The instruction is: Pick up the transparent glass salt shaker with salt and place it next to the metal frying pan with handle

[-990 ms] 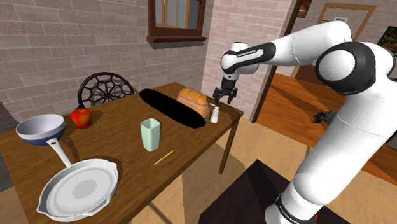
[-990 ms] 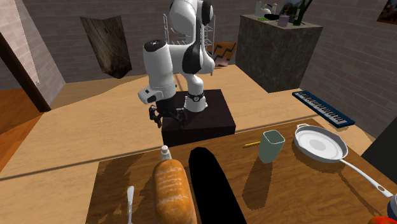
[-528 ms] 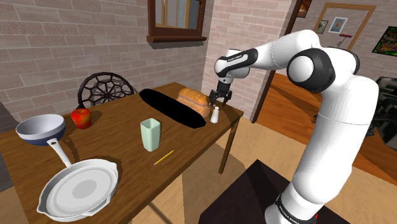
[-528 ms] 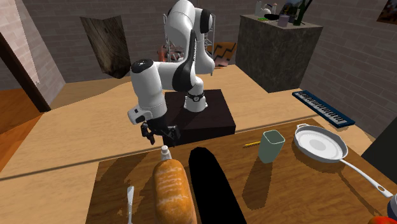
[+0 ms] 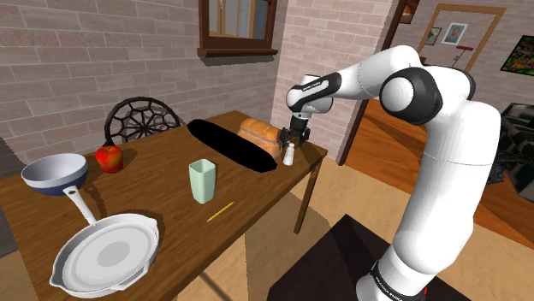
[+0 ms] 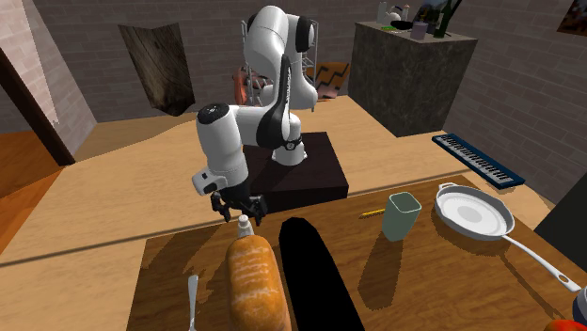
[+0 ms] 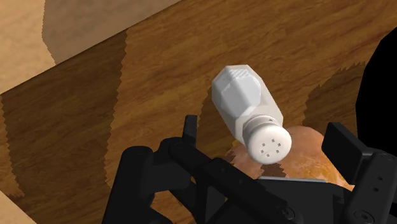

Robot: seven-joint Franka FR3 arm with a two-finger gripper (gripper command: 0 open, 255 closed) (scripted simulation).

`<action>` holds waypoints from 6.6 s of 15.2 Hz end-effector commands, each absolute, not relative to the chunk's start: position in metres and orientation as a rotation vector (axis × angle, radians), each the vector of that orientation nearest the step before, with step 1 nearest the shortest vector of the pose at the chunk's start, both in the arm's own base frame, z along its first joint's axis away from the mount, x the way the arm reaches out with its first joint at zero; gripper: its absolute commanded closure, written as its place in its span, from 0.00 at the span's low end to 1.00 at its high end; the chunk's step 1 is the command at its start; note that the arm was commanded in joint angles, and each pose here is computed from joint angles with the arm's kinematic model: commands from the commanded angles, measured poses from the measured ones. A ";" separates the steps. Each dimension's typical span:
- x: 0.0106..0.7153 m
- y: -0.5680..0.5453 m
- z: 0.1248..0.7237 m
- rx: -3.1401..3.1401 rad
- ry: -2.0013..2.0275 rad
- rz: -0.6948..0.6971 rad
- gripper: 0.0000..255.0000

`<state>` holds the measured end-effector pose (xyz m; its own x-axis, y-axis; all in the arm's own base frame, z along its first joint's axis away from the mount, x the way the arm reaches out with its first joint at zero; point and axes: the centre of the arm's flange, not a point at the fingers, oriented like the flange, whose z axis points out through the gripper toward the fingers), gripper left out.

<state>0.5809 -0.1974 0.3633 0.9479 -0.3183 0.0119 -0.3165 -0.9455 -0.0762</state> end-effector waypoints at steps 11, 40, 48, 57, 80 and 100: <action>0.581 -0.197 0.363 -3.028 0.494 -0.038 1.00; 0.581 -0.198 0.494 -3.028 0.494 -0.038 1.00; 0.581 -0.198 0.537 -3.028 0.494 -0.038 1.00; 0.561 -0.107 0.543 -3.028 0.494 -0.038 1.00; 0.497 0.189 0.544 -3.028 0.494 -0.038 1.00; 0.442 0.447 0.545 -3.028 0.494 -0.038 1.00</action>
<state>0.4440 0.4332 0.5456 0.9486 -0.3161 0.0126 -0.3143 -0.9463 -0.0755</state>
